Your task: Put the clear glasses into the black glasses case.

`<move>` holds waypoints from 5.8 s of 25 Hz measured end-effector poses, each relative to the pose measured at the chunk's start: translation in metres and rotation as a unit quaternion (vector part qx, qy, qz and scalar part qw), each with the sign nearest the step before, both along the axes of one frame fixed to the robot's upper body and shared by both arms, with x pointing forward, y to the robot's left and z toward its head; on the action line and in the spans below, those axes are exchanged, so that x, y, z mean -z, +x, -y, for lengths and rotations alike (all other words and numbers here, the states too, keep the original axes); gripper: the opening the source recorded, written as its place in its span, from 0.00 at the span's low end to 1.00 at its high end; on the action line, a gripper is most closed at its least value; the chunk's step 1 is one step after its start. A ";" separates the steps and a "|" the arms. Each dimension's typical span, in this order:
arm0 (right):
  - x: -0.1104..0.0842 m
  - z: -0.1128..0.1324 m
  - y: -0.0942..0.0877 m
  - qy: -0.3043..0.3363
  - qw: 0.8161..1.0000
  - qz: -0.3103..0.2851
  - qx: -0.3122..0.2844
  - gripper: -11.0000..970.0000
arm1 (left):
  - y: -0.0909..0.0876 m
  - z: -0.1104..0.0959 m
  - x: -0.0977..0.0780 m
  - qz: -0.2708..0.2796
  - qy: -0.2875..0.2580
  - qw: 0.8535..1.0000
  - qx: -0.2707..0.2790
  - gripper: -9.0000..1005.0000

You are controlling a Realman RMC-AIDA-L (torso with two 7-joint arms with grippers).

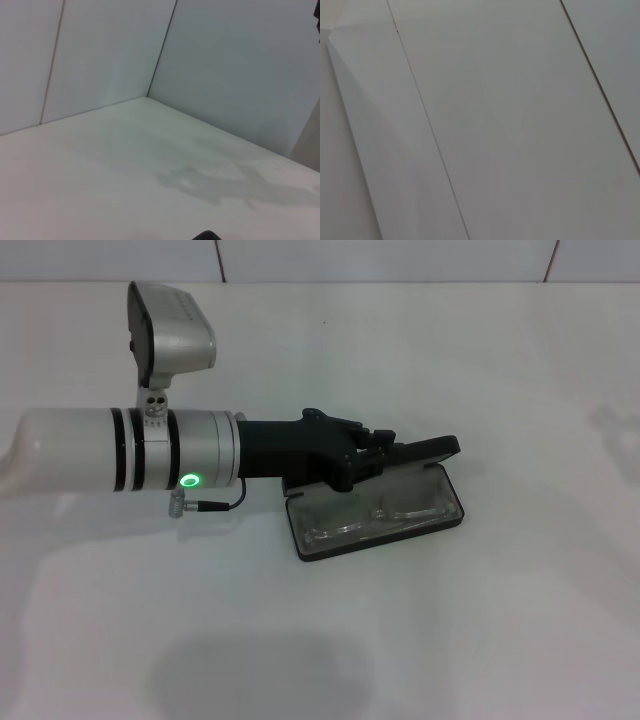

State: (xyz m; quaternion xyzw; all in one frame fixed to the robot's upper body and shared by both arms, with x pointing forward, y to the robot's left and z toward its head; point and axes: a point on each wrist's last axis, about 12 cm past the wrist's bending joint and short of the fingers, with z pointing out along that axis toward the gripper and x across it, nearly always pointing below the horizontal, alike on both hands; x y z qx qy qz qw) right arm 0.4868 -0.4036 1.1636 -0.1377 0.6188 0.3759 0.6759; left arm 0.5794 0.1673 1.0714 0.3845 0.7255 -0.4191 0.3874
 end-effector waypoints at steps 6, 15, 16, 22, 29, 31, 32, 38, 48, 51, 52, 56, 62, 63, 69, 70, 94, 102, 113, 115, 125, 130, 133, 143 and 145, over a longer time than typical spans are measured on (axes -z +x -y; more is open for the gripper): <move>0.001 -0.001 0.000 0.001 1.000 -0.001 -0.002 0.12 | -0.002 0.000 0.003 -0.006 0.001 1.000 -0.001 0.21; 0.004 -0.002 0.001 0.006 1.000 -0.002 -0.001 0.12 | -0.012 -0.001 0.012 -0.007 0.011 1.000 0.012 0.21; 0.005 -0.002 0.001 0.007 1.000 -0.003 -0.002 0.12 | -0.013 -0.001 0.013 -0.007 0.012 1.000 0.014 0.21; 0.007 -0.003 0.001 0.011 1.000 -0.006 -0.002 0.12 | -0.021 -0.001 0.018 -0.008 0.015 0.999 0.029 0.21; 0.007 -0.002 -0.001 0.011 1.000 -0.007 -0.002 0.12 | -0.024 0.001 0.015 -0.006 -0.001 0.999 0.042 0.21; 0.007 -0.003 -0.001 0.011 1.000 -0.006 -0.004 0.12 | -0.024 0.001 0.015 -0.007 -0.001 0.999 0.042 0.21; 0.007 -0.003 -0.001 0.011 1.000 -0.006 -0.004 0.12 | -0.025 0.000 0.016 -0.008 -0.001 0.999 0.041 0.21; 0.009 -0.004 -0.001 0.016 1.000 -0.007 -0.009 0.12 | -0.031 -0.003 0.023 -0.016 0.007 0.999 0.040 0.21; 0.008 -0.006 -0.003 0.016 1.000 -0.004 -0.018 0.12 | -0.034 -0.005 0.027 -0.023 0.009 0.999 0.035 0.22; 0.008 -0.006 -0.004 0.016 1.000 -0.003 -0.020 0.12 | -0.035 -0.007 0.028 -0.024 0.009 0.999 0.033 0.22; 0.008 -0.006 -0.004 0.016 1.000 -0.003 -0.022 0.13 | -0.036 -0.007 0.029 -0.024 0.008 0.999 0.033 0.22; 0.008 -0.007 -0.005 0.016 0.999 -0.001 -0.028 0.14 | -0.038 -0.007 0.027 -0.018 -0.001 0.999 0.041 0.22; 0.012 -0.012 -0.008 -0.010 0.998 -0.008 -0.053 0.17 | -0.039 -0.006 0.013 0.006 -0.057 0.997 0.054 0.22; 0.013 -0.015 -0.008 -0.021 0.998 -0.004 -0.064 0.17 | -0.039 -0.008 0.010 0.009 -0.066 0.996 0.054 0.22; 0.020 -0.031 -0.008 -0.069 0.991 0.018 -0.113 0.20 | -0.050 -0.031 -0.010 0.056 -0.106 0.990 0.074 0.22; 0.022 -0.034 -0.007 -0.070 0.990 0.018 -0.119 0.20 | -0.053 -0.036 -0.015 0.067 -0.114 0.988 0.078 0.22; 0.043 -0.136 0.009 -0.106 0.930 0.070 -0.345 0.89 | -0.090 -0.115 -0.062 0.097 -0.196 0.969 0.114 0.70; 0.044 -0.151 0.016 -0.087 0.927 0.083 -0.356 0.91 | -0.094 -0.115 -0.058 0.111 -0.190 0.969 0.113 0.70; 0.043 -0.151 0.018 -0.086 0.928 0.084 -0.353 0.91 | -0.096 -0.117 -0.056 0.109 -0.188 0.970 0.108 0.70; 0.043 -0.151 0.018 -0.086 0.928 0.084 -0.353 0.91 | -0.096 -0.117 -0.056 0.109 -0.188 0.970 0.108 0.70; 0.044 -0.152 0.020 -0.088 0.929 0.083 -0.349 0.91 | -0.095 -0.120 -0.055 0.110 -0.189 0.971 0.097 0.70; 0.045 -0.152 0.020 -0.090 0.930 0.081 -0.346 0.91 | -0.095 -0.122 -0.055 0.113 -0.189 0.972 0.087 0.70; 0.046 -0.152 0.020 -0.093 0.931 0.085 -0.343 0.91 | -0.095 -0.121 -0.055 0.112 -0.189 0.972 0.088 0.70; 0.047 -0.154 0.020 -0.093 0.931 0.100 -0.340 0.91 | -0.099 -0.119 -0.051 0.105 -0.192 0.972 0.085 0.70; 0.047 -0.154 0.020 -0.094 0.930 0.101 -0.340 0.91 | -0.099 -0.119 -0.050 0.105 -0.193 0.972 0.085 0.70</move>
